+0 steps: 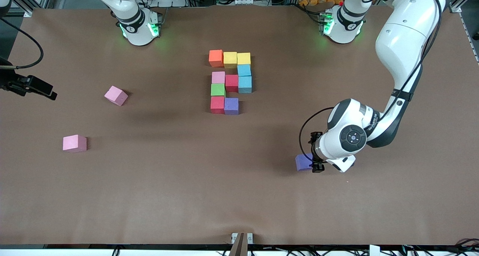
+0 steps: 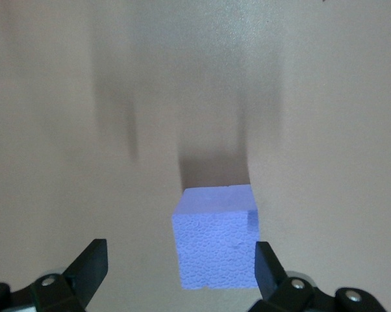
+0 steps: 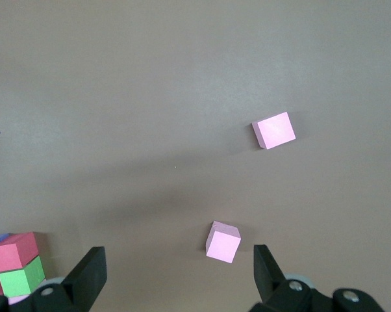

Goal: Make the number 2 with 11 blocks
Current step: 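Lower the left gripper and grasp the second purple block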

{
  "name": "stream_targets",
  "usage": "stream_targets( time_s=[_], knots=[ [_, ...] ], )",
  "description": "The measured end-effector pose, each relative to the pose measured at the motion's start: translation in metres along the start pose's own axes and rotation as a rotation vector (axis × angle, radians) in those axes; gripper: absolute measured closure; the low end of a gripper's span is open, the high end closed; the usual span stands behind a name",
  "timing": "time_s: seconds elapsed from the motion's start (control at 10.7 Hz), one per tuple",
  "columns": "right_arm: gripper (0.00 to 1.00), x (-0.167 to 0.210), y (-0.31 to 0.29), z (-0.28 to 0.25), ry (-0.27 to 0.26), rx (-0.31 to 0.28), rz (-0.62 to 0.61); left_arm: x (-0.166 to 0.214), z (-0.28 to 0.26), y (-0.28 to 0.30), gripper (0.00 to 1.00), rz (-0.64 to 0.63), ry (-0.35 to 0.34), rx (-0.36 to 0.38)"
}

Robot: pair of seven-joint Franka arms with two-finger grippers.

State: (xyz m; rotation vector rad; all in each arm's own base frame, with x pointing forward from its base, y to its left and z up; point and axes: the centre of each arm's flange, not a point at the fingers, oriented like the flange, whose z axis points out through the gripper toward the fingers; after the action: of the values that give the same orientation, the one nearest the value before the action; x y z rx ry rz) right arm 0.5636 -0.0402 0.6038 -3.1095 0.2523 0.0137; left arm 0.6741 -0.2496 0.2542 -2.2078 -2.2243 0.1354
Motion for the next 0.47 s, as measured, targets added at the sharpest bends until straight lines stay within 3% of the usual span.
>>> stream_targets(
  time_s=[0.47],
  knots=[
    [0.00, 0.0008, 0.0012, 0.0011, -0.001, 0.000, 0.003, -0.0028, 0.0121, 0.0043, 0.00, -0.050, 0.021, -0.048]
  ],
)
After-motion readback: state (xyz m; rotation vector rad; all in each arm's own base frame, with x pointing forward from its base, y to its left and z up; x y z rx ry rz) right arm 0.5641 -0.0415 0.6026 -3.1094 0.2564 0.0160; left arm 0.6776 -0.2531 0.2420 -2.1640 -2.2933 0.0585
